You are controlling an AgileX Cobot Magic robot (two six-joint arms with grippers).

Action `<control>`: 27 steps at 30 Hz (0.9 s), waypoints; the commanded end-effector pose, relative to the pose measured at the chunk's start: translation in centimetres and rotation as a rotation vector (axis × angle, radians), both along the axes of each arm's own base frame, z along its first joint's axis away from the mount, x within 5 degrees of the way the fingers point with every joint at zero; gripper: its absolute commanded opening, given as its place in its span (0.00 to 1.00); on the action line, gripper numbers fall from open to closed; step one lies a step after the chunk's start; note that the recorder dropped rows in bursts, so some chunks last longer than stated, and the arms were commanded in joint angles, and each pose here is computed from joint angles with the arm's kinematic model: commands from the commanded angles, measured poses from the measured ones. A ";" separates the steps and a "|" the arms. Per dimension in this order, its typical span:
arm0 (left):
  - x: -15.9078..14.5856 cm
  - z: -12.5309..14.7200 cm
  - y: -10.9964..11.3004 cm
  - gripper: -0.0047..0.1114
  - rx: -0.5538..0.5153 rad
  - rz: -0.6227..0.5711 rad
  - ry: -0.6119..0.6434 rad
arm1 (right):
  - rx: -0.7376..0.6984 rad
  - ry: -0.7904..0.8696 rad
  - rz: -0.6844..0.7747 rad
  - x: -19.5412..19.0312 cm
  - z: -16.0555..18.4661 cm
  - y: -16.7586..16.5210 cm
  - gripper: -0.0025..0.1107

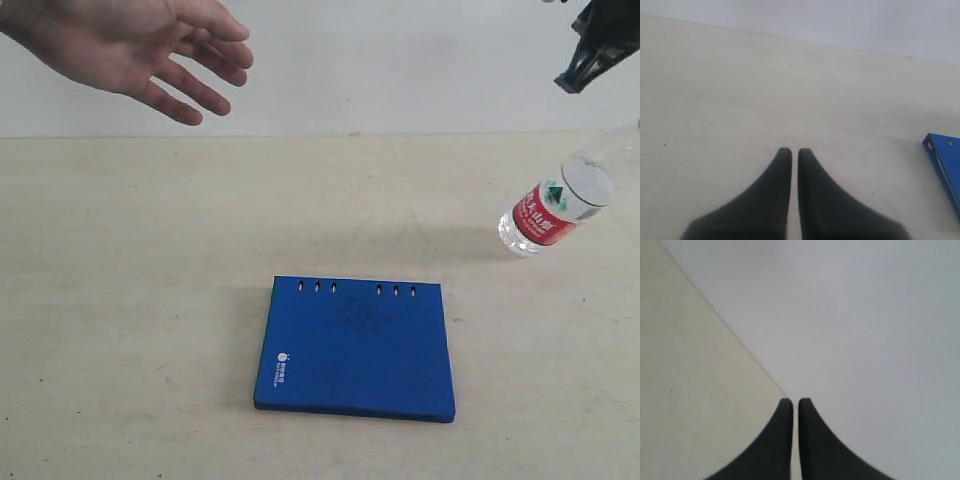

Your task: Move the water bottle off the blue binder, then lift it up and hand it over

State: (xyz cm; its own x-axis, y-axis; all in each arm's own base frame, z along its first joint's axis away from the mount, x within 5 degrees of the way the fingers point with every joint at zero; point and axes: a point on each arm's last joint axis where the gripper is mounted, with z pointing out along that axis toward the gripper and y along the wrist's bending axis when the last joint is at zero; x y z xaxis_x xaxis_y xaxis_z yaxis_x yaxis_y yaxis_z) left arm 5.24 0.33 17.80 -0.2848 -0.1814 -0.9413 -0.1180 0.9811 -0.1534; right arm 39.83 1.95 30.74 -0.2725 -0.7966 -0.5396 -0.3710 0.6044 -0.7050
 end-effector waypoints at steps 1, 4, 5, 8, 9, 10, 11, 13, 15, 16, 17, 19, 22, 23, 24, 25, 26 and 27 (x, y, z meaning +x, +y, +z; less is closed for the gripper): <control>0.0 0.1 0.0 0.08 -0.002 -0.006 -0.012 | 0.155 -0.106 -0.048 0.4 1.1 -0.1 0.02; 0.0 0.1 0.0 0.08 -0.002 -0.006 -0.012 | 0.244 -0.180 -0.057 0.6 1.7 0.1 0.02; 0.0 0.1 0.0 0.08 -0.002 -0.006 -0.012 | 0.266 -0.212 -0.053 0.7 2.0 0.2 0.02; 0.0 0.1 0.0 0.08 -0.002 -0.006 -0.012 | 0.365 -0.289 -0.061 -0.1 4.1 0.3 0.02; 0.0 0.1 0.0 0.08 -0.002 -0.006 -0.012 | 0.390 -0.281 -0.074 -0.6 4.6 0.3 0.02; 0.0 0.1 0.0 0.08 -0.002 -0.006 -0.012 | 0.473 -0.261 -0.116 -2.1 6.1 0.4 0.02; 0.0 0.1 0.0 0.08 -0.002 -0.006 -0.012 | 0.501 -0.248 -0.127 -2.8 6.7 0.7 0.02; 0.0 0.1 0.0 0.08 -0.002 -0.006 -0.012 | 0.493 -0.199 -0.113 -5.3 8.5 2.0 0.02; 0.0 0.1 0.0 0.08 -0.002 -0.006 -0.012 | 0.490 -0.174 -0.049 -6.7 9.4 4.3 0.02; 0.0 0.1 0.0 0.08 -0.002 -0.006 -0.012 | 0.518 -0.132 -0.040 -7.3 9.3 5.3 0.02; 0.0 0.1 0.0 0.08 -0.002 -0.006 -0.012 | 0.572 -0.059 -0.042 -7.8 8.8 6.4 0.02; 0.0 0.1 0.0 0.08 -0.002 -0.006 -0.012 | 0.703 0.166 -0.062 -9.1 7.5 8.7 0.02; 0.0 0.1 0.0 0.08 -0.002 -0.006 -0.012 | 0.540 0.596 0.102 -12.8 4.3 13.2 0.02; 0.0 0.1 0.0 0.08 -0.002 -0.006 -0.012 | 0.484 0.657 0.137 -13.6 3.9 13.7 0.02; 0.0 0.1 0.0 0.08 -0.002 -0.006 -0.012 | 0.425 0.723 0.171 -14.5 3.2 14.4 0.02; 0.0 0.1 0.0 0.08 -0.002 -0.006 -0.012 | 0.389 0.767 0.199 -15.3 2.8 15.0 0.02; 0.0 0.1 0.0 0.08 -0.002 -0.006 -0.012 | 0.371 0.784 0.220 -15.8 2.5 15.5 0.02; 0.0 0.1 0.0 0.08 -0.002 -0.006 -0.012 | 0.361 0.785 0.244 -16.1 2.4 16.0 0.02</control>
